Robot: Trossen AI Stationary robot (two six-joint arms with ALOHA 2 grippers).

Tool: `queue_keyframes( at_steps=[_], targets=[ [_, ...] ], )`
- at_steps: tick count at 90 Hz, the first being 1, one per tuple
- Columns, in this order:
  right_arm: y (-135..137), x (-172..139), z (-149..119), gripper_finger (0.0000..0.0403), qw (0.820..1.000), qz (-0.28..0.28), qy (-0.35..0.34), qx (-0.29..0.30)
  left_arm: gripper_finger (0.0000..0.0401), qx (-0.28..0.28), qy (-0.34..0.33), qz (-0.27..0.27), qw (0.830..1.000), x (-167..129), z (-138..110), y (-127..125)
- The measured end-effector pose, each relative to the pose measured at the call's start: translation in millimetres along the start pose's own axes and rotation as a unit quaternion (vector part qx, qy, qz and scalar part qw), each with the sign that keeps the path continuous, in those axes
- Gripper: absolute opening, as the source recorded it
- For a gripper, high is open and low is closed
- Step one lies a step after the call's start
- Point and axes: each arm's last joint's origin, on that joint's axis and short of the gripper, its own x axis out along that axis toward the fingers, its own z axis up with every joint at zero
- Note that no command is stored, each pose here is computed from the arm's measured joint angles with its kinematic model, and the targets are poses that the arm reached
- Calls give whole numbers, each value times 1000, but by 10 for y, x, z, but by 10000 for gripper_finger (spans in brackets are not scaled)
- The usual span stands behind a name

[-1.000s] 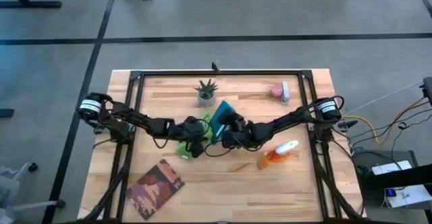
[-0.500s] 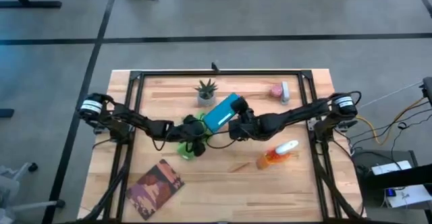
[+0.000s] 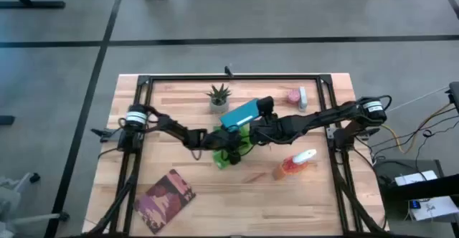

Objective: Apply microfiber cloth
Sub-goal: Wipe the back of the tablet with the microfiber cloth, then wipe the front of the tablet with the microfiber cloth

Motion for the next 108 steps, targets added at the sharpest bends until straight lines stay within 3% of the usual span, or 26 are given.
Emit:
queue_keyframes(
  at_steps=[21,42,51,63,92,108],
  targets=[
    [55,-38,-202,13,997,39,44,46,0,4,37,14,999,118,13,64],
    [205,-4,-227,13,985,149,33,87,13,14,63,7,998,-255,25,45],
    [228,5,-198,13,977,170,28,124,30,-3,54,2,999,-464,41,70],
    [203,14,-145,13,972,164,11,170,76,-15,41,-1,999,-703,3,103],
    [-12,-70,-25,13,963,164,-26,212,227,-10,-10,-31,999,-1122,39,119],
    [-85,-82,91,13,932,241,-90,254,281,-13,-19,-53,998,-1393,-2,159]
  ],
)
